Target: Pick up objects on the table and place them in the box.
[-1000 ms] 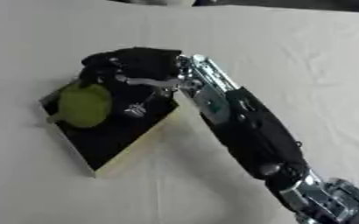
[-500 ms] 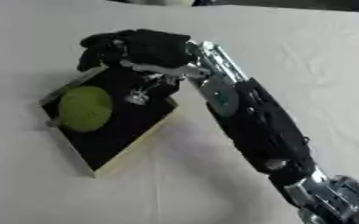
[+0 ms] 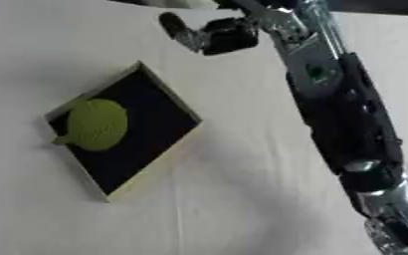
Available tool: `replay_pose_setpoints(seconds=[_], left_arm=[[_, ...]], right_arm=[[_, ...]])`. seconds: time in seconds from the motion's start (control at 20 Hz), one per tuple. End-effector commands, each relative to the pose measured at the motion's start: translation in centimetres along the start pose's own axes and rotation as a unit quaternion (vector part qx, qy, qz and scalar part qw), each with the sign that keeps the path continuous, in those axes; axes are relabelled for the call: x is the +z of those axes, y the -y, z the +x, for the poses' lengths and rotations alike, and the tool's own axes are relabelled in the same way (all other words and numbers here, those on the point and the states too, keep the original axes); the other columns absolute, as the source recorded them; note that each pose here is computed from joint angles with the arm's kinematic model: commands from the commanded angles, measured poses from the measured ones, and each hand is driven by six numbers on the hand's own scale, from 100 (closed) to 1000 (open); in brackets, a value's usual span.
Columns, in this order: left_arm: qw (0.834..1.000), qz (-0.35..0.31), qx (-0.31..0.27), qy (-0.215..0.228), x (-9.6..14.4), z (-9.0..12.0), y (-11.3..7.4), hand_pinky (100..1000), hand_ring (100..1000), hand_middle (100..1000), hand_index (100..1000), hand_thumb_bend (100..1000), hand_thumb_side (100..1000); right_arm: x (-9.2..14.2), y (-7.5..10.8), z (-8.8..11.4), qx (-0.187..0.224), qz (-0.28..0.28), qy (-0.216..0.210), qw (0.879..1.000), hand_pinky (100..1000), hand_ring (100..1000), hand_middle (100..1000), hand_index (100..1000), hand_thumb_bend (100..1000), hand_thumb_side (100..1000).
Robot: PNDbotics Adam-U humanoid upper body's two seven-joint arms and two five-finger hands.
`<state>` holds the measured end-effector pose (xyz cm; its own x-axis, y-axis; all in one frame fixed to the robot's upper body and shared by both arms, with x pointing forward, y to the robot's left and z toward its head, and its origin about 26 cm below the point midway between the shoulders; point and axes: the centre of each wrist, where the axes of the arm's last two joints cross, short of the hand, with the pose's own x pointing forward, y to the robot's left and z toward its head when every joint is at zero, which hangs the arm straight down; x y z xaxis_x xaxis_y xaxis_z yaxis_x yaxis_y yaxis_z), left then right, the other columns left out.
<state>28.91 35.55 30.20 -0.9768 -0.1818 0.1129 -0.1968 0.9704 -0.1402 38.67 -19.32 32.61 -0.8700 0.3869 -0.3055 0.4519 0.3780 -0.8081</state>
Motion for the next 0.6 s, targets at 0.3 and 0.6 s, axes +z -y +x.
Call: replay_pose_setpoints(seconds=[0.3,0.6], left_arm=[[1.0,-0.023,-0.014,0.014,-0.7,0.8,-0.6,624,637,564,714,100,474],[0.999,-0.028,-0.016,0.011,-0.6,0.8,-0.8,623,637,563,713,100,477]], right_arm=[[6.0,7.1,0.2,0.047,-0.12,-0.081,0.988,761,909,723,831,100,142],[9.2,8.1,2.1,0.033,-0.181,-0.126,0.975,763,948,768,854,100,402]])
